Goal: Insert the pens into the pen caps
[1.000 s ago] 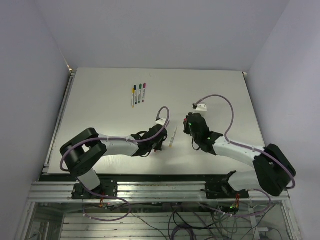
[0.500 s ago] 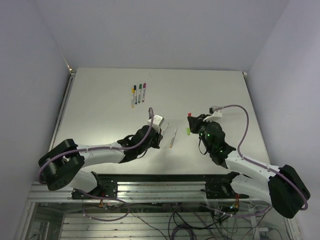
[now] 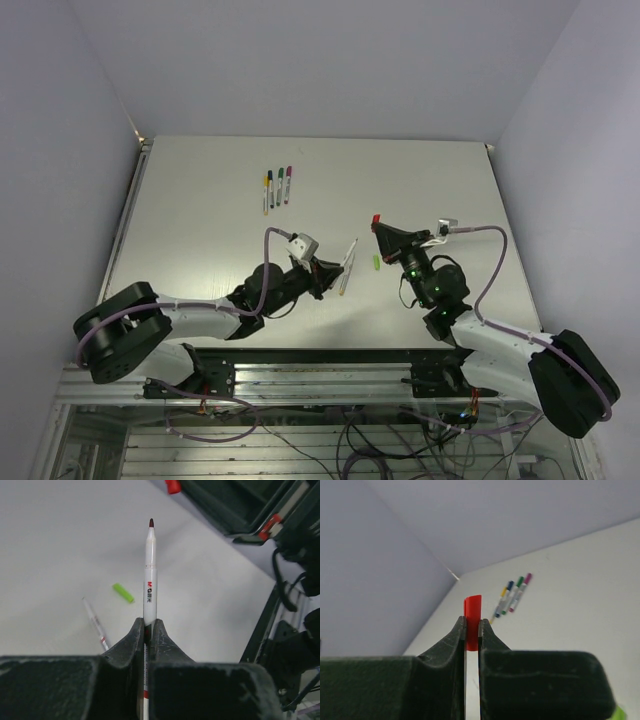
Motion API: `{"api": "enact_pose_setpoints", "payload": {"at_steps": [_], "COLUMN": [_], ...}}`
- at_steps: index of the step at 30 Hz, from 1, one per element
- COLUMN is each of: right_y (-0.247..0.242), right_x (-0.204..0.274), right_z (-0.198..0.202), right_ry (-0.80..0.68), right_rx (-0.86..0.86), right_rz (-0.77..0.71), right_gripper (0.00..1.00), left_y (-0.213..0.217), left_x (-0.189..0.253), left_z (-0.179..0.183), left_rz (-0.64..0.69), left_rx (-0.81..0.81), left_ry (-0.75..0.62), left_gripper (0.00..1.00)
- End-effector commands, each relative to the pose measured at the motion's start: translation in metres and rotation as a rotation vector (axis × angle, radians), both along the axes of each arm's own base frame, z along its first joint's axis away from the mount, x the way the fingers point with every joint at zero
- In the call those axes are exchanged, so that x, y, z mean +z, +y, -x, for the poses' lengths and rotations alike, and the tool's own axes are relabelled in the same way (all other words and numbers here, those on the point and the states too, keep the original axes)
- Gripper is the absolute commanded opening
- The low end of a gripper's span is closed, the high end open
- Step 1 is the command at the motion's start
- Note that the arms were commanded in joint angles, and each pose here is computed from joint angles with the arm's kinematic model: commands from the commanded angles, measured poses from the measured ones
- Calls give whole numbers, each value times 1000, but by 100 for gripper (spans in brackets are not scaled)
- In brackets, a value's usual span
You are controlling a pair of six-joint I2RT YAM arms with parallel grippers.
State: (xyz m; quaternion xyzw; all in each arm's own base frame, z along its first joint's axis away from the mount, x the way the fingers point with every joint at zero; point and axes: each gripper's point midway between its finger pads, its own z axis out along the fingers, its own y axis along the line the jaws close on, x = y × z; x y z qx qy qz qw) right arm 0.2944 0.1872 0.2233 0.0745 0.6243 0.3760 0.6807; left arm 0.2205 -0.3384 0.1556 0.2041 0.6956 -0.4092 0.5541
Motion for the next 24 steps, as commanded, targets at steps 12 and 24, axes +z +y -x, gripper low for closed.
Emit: {"api": "enact_pose_setpoints", "payload": {"at_steps": [12,24], "right_y": [12,12], "right_x": [51,45], "right_z": [30,29], "right_ry": [-210,-202], "right_rx": [185,178], "right_rz": [-260,-236], "right_gripper": [0,0], "left_y": [-24,-28], "left_x": [61,67], "left_z": [12,15], "left_rz": [259,277], "left_rx": [-133,-158], "left_ry": [-113,-121], "left_gripper": [7,7]}}
